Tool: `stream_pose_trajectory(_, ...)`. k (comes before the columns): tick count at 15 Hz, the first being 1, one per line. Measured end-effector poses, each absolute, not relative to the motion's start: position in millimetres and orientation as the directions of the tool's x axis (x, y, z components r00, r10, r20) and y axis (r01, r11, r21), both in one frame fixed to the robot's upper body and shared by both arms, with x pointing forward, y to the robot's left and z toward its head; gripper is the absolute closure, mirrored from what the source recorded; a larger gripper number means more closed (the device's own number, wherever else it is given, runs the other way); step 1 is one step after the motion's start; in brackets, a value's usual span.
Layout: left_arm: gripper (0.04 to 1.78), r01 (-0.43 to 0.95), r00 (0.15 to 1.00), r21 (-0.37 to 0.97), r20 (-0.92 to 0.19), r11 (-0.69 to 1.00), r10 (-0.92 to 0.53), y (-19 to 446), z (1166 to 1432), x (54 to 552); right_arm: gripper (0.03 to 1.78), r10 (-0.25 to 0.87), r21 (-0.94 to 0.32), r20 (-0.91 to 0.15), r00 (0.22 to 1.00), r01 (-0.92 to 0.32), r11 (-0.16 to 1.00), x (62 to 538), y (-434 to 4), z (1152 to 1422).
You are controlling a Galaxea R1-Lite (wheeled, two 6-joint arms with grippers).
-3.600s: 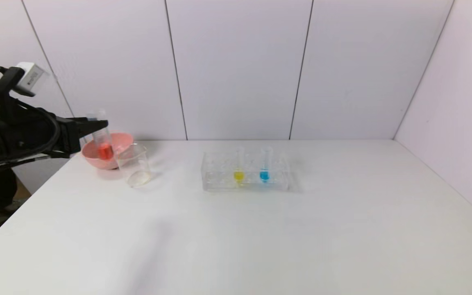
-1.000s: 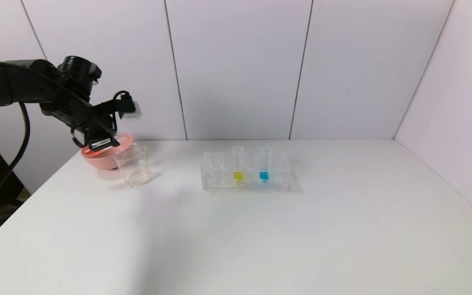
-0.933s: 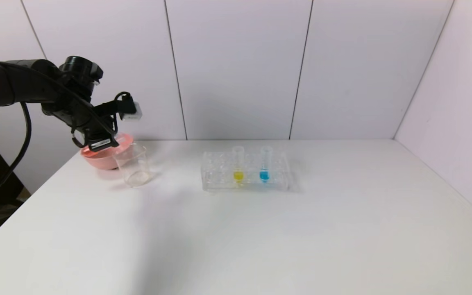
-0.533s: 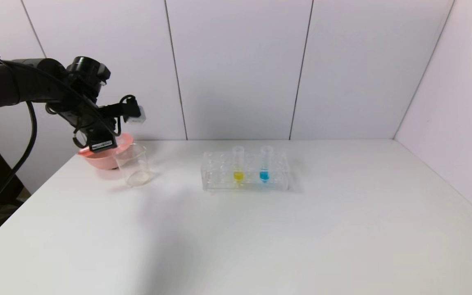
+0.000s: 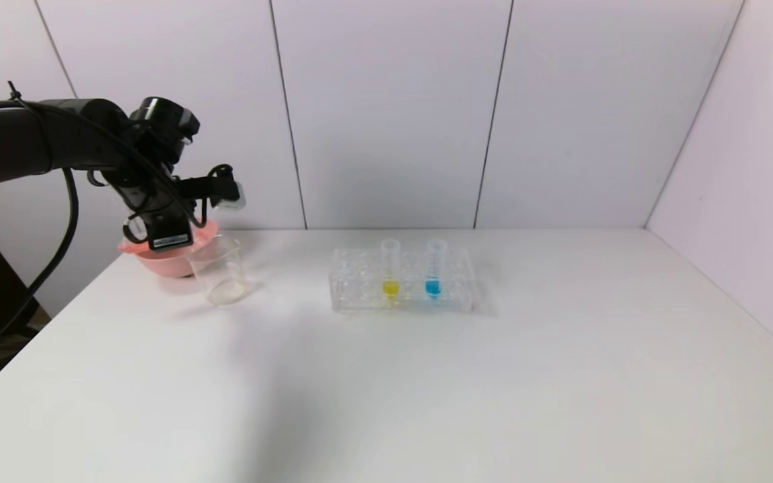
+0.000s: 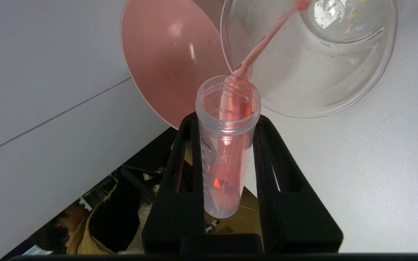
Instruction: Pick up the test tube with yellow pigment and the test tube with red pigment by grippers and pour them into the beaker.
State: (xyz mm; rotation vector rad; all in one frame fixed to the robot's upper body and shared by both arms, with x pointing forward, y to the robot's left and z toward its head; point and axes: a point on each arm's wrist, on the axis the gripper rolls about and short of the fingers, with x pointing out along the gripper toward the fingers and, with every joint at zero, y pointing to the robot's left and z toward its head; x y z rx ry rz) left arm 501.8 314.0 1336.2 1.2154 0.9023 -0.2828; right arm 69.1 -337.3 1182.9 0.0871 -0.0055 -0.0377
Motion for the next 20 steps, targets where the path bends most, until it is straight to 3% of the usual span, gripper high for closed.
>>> stream_pose_trajectory(20,1.40,0.659,0.573,0.711,-0.685,0.243,0.450,275,1326,496,0.10,-0.037,0.087,0.004,0.999,0.037,0.996,69,-337,1183)
